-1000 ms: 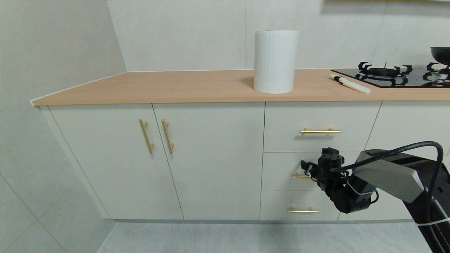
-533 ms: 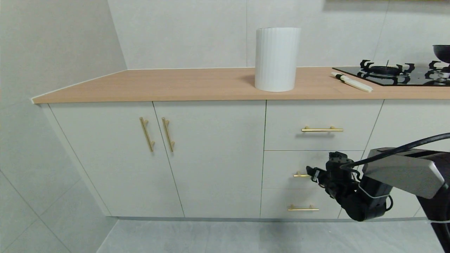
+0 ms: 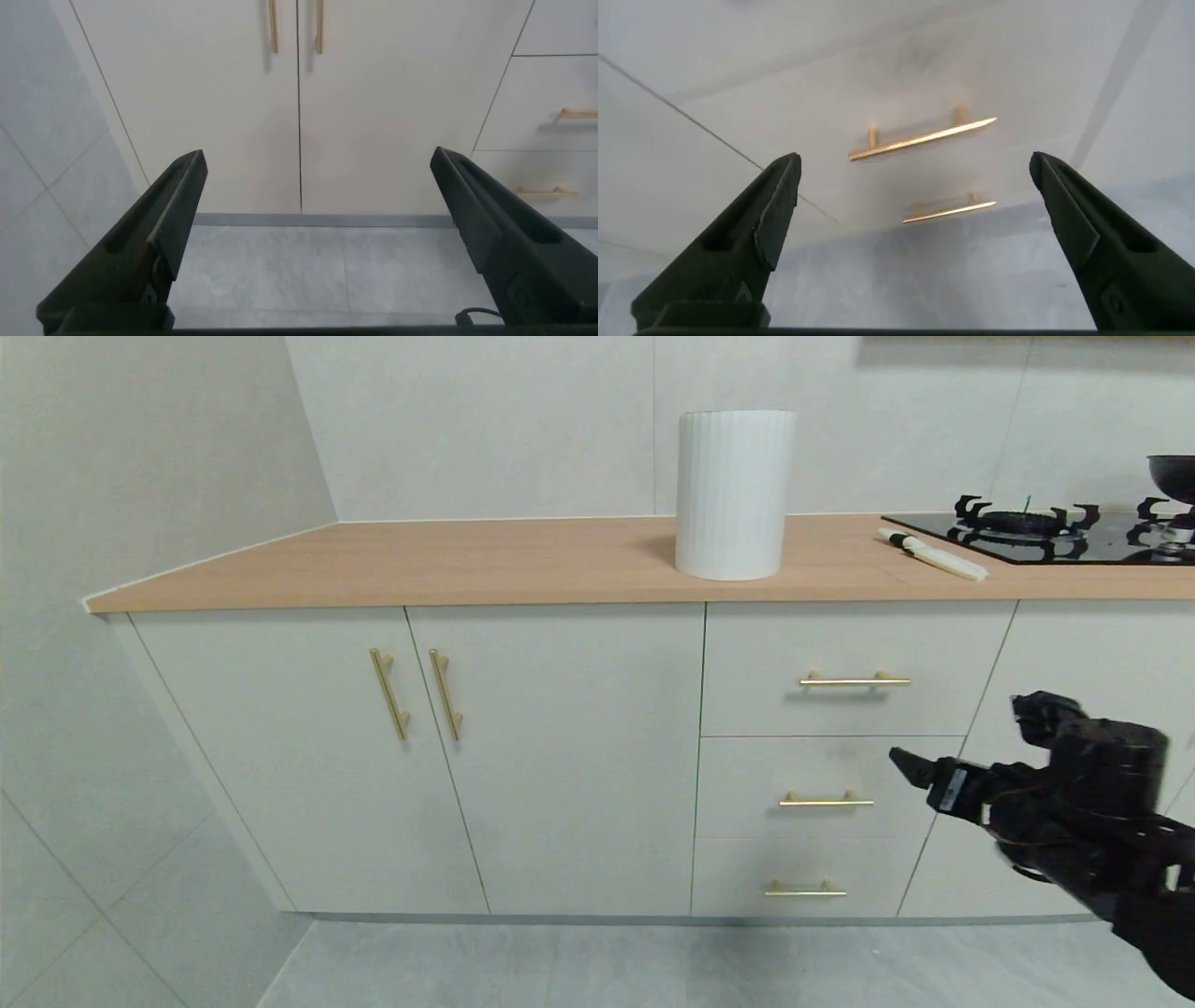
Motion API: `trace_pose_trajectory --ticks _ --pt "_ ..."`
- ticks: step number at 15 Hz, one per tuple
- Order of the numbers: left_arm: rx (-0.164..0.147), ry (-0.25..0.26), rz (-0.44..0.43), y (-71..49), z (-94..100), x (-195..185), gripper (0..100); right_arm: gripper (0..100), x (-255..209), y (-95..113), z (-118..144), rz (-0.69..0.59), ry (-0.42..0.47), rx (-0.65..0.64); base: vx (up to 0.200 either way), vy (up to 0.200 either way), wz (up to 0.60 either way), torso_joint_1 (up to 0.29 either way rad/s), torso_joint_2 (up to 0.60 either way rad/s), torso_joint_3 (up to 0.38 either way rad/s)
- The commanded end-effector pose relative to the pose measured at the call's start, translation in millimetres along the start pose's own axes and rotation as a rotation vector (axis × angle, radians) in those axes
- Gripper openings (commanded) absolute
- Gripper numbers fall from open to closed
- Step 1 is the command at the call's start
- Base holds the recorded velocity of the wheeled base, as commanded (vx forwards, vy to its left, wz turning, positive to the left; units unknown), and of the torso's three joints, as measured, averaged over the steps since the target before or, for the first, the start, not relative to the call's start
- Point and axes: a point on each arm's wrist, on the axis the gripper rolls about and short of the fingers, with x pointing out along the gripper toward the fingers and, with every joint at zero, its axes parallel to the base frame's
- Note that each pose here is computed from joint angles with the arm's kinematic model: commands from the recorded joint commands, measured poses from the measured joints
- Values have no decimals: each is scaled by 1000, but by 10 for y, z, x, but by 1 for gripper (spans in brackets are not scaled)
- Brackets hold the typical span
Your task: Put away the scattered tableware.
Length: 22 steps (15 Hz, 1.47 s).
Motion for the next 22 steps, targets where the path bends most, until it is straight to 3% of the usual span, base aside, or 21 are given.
trace_pose_trajectory --ticks 1,4,6,12,16,18,22 --pt "-1 2 0 0 0 1 100 100 -1209 -164 394 59 -265 -72 0 0 0 0 0 0" --pt "-1 2 0 0 0 1 100 100 -1787 -373 473 -49 -405 -150 0 0 0 0 0 0" --pt "-1 2 0 0 0 1 100 100 -2138 -452 462 -81 -451 -183 0 0 0 0 0 0" --pt "-1 0 0 0 0 0 100 100 -3183 -688 78 -98 -407 -264 0 0 0 0 0 0" --pt "-1 2 0 0 0 1 100 100 -3250 -707 -90 -212 -442 -259 0 0 0 0 0 0" --pt "-1 2 0 0 0 1 100 100 -3183 -734 -231 -217 -411 -291 0 0 0 0 0 0" --pt "-1 2 0 0 0 1 100 100 -2837 -783 -616 -14 -291 -300 0 0 0 0 0 0"
